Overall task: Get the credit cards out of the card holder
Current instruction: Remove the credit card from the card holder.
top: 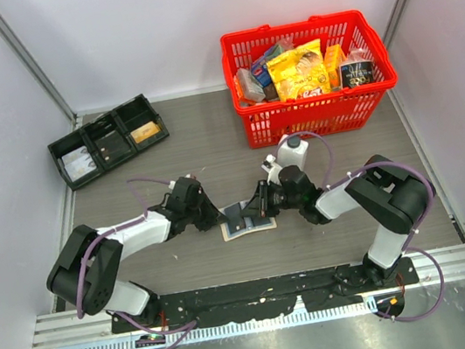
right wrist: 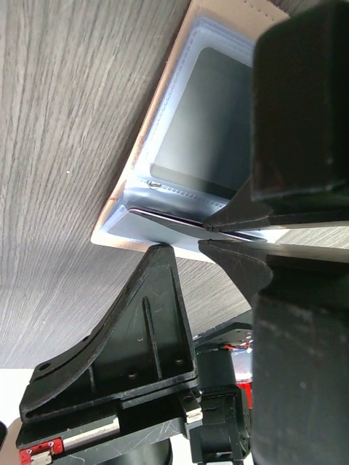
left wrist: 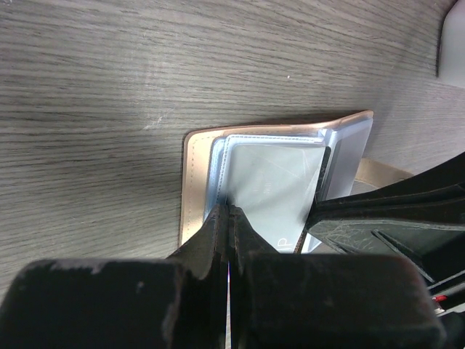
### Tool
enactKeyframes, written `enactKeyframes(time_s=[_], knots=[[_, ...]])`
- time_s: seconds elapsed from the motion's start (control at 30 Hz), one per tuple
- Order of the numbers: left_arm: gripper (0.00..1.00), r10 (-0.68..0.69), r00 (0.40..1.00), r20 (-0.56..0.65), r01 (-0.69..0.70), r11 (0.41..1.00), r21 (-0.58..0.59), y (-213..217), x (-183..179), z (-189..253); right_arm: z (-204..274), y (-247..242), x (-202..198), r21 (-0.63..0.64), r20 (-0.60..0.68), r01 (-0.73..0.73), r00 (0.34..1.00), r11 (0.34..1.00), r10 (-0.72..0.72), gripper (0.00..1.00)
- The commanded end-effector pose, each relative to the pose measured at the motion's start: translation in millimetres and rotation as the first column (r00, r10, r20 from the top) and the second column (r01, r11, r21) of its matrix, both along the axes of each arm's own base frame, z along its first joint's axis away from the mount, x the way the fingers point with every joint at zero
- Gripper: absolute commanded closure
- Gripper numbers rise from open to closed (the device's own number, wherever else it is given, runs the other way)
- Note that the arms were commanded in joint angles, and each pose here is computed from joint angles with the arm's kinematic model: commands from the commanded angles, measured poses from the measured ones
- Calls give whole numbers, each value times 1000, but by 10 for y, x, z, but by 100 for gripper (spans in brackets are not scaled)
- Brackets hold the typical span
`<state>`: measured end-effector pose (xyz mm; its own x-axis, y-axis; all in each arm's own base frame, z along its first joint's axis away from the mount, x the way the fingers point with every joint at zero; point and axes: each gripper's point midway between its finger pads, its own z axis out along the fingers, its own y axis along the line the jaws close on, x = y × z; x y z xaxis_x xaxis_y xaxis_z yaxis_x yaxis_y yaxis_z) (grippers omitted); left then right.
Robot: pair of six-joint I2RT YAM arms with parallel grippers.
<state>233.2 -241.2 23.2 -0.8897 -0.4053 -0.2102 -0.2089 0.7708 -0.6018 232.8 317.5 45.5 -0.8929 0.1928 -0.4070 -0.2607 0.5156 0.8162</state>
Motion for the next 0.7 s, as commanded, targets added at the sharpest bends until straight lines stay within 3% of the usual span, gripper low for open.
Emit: enactKeyframes(time_s=[0.0, 0.17, 0.33, 0.67], knots=[[100, -5, 986, -168, 33, 986, 164, 343, -438, -478, 47, 21, 8, 40, -16, 12, 1000, 999, -11, 87], [100, -6, 986, -169, 34, 986, 163, 342, -442, -472, -9, 5, 13, 25, -25, 17, 1000, 1000, -17, 98], [100, -5, 986, -166, 33, 985, 168, 358, -443, -463, -14, 3, 6, 21, -26, 16, 1000, 1000, -15, 99], [100, -2, 988, -157, 30, 984, 178, 383, -440, -438, -4, -164, 45, -113, 15, 34, 999, 993, -32, 99]])
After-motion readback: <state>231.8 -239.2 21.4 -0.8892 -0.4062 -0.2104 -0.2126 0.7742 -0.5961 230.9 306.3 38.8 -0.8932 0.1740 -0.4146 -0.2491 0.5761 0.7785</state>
